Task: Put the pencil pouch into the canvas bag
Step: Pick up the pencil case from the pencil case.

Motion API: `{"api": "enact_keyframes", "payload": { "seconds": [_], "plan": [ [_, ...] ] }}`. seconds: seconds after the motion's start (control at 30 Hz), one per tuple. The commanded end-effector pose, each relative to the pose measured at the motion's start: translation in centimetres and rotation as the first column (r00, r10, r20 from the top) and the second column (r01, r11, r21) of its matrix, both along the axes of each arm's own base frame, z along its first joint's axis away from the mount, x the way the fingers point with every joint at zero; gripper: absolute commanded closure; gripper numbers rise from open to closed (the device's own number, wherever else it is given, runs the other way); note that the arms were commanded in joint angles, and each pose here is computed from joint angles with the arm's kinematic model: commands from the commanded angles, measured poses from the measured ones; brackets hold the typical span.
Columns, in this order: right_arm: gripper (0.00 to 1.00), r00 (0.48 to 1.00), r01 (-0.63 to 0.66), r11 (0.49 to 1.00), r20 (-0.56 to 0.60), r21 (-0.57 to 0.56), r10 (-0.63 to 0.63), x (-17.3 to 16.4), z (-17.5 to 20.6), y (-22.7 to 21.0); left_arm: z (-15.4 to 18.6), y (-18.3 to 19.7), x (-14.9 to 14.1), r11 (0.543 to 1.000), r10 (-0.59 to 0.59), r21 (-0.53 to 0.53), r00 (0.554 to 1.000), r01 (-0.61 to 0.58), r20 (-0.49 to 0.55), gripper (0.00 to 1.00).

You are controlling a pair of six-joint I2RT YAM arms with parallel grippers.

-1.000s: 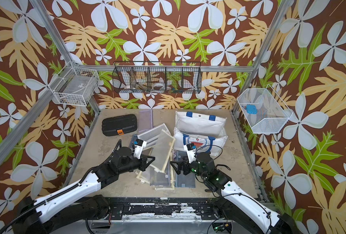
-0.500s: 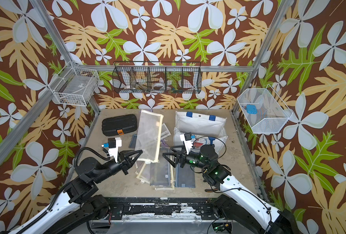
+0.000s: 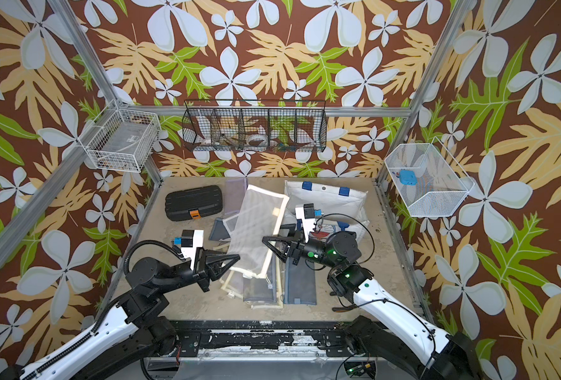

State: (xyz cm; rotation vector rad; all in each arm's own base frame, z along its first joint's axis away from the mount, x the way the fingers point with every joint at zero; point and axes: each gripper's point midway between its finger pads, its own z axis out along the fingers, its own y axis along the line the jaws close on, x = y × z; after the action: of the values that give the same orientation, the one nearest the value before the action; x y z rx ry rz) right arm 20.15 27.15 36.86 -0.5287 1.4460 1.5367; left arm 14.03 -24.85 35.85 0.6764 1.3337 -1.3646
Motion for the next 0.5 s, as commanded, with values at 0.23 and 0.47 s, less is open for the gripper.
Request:
{"api": "enact_keyframes", "payload": {
  "seconds": [0.23, 0.47],
  "plan": [
    [1.00, 0.996, 0.066, 0.997, 0.061, 0.027, -0.067, 0.0, 2.1, -1.0, -0.1, 0.1, -0.2, 1.000, -0.007, 0.000, 1.000, 0.007, 0.005, 1.00],
    [1.00, 0.982, 0.160, 0.983, 0.110, -0.086, -0.151, 0.4, 1.7, -1.9, -2.2, 0.0, 2.0, 0.996, 0.087, 0.041, 0.993, -0.083, -0.081, 0.72]
  ]
}}
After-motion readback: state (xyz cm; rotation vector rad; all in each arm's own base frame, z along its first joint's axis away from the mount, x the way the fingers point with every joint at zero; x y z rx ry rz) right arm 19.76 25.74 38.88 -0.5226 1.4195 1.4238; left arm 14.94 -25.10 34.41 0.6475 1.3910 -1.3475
